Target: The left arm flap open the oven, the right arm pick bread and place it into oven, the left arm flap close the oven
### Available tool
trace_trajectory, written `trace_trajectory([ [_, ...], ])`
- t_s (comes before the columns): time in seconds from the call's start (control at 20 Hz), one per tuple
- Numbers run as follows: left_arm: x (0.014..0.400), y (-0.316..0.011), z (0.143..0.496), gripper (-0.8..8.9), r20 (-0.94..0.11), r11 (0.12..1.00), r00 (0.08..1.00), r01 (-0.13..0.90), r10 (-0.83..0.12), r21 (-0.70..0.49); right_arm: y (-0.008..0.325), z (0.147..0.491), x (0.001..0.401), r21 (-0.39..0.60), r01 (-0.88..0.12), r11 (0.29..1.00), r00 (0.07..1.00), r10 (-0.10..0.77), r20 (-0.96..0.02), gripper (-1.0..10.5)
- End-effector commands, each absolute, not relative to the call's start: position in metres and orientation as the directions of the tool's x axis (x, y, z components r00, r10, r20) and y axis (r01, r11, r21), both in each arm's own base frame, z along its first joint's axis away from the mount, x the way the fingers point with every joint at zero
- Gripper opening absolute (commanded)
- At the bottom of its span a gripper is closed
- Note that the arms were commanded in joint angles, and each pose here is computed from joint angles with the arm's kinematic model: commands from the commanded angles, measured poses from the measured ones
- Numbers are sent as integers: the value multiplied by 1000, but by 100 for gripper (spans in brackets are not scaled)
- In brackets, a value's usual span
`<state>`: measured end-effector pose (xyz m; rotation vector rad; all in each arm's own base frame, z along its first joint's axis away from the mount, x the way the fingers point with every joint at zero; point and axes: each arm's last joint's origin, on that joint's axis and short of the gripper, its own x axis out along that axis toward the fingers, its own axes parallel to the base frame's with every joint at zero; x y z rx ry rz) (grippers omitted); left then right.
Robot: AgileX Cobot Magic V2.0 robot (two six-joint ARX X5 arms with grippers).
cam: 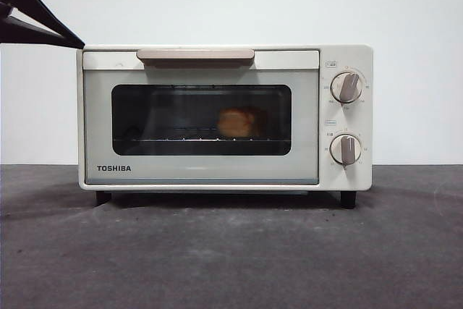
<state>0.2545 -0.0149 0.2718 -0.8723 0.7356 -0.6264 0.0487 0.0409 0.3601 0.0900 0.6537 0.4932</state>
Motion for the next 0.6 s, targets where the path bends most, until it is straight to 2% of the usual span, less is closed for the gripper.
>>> trace_trajectory([
  [0.05,256,-16,281,10,-276,467,590,198,-759,-862,41,365,48,247,-415,876,688,480,-544,427],
  [0.2,246,-19,287,10,-265,465,547,266,-794,-845,41,365,48,246,-415,876,688,479,-545,426],
  [0.35,222,-21,296,10,-295,528,527,371,-797,-764,41,366,49,240,-413,879,695,474,-541,426],
  [0.45,200,-21,302,10,-344,605,548,414,-762,-680,41,366,49,226,-396,890,711,453,-538,426],
  [0.6,160,-21,312,10,-430,751,626,449,-651,-484,41,368,50,220,-393,893,731,448,-515,426],
])
